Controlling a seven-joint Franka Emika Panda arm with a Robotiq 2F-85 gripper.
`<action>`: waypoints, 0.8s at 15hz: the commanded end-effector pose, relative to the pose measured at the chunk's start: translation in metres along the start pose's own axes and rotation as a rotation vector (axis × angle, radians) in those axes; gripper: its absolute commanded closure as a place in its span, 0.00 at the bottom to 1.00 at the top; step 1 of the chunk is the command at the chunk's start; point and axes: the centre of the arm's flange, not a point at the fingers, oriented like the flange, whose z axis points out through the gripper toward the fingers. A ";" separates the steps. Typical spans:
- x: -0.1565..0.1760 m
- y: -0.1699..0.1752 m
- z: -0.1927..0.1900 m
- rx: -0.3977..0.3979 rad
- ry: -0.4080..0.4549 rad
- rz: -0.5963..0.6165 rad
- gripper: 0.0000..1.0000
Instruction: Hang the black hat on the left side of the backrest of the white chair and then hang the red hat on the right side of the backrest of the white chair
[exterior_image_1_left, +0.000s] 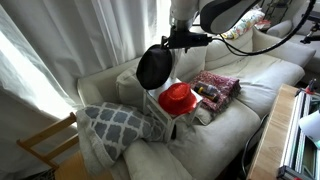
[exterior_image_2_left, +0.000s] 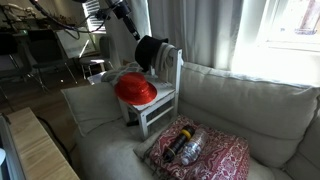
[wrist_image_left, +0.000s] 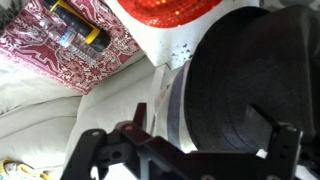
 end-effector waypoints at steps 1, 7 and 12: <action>0.000 0.008 0.002 -0.003 -0.007 -0.012 0.00; -0.003 0.018 0.009 -0.014 -0.034 -0.032 0.00; -0.009 0.046 0.069 -0.038 -0.312 0.000 0.00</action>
